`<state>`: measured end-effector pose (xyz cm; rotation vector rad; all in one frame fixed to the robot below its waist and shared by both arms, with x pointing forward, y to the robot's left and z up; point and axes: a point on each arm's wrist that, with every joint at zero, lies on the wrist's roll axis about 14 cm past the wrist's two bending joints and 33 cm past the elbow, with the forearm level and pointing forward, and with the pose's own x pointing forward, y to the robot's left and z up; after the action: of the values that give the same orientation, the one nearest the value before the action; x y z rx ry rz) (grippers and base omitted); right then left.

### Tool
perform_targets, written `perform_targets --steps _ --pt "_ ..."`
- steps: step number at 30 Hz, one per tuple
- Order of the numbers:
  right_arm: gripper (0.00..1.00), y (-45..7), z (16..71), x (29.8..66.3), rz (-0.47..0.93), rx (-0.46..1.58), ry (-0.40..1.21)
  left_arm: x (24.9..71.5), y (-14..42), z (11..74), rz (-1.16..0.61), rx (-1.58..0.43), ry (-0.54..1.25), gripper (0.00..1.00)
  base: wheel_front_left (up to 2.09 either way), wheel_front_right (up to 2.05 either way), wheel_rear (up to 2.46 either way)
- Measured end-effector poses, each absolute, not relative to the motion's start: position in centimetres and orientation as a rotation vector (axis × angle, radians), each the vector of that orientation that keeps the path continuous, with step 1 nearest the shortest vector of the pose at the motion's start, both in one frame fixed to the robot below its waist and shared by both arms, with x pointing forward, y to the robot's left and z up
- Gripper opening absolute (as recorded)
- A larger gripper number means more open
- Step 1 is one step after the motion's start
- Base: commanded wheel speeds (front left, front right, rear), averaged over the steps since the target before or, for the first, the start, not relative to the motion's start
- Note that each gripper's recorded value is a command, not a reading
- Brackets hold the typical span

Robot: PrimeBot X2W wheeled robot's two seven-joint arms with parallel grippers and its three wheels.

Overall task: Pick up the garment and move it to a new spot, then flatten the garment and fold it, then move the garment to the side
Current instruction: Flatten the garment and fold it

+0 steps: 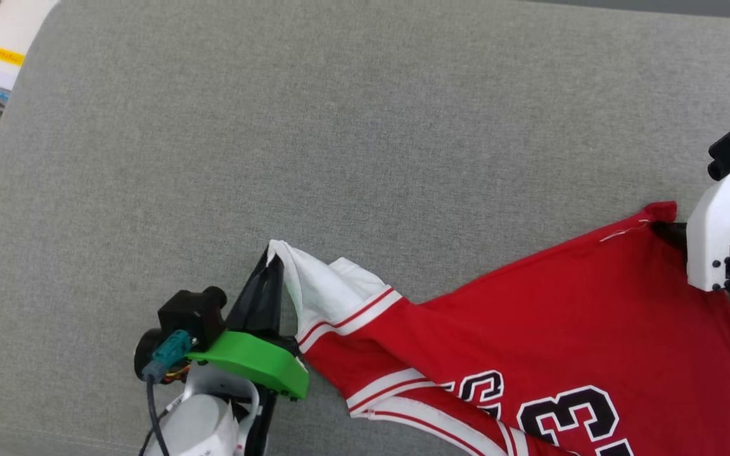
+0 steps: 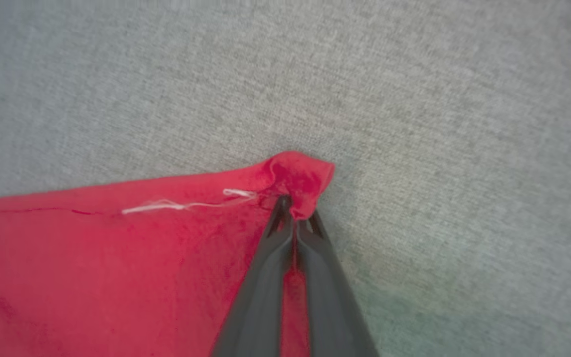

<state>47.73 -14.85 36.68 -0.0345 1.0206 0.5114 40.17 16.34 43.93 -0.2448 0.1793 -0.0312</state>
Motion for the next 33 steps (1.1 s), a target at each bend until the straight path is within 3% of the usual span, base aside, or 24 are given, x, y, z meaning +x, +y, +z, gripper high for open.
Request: perform_targets --steps 14,24,33 --pt "0.00 -16.8 47.2 50.0 0.392 0.076 0.599 43.6 20.7 53.5 -0.050 -0.136 -0.051 0.00 0.00 0.00 0.00" --pt "0.00 -20.9 57.2 52.7 0.243 0.043 0.289 51.3 18.5 62.5 -0.171 -0.075 -0.175 0.00 0.00 0.00 0.00" --pt "0.00 -22.9 68.3 58.7 0.141 0.005 -0.025 58.8 17.4 73.0 -0.173 0.035 -0.357 0.00 0.00 0.00 0.00"
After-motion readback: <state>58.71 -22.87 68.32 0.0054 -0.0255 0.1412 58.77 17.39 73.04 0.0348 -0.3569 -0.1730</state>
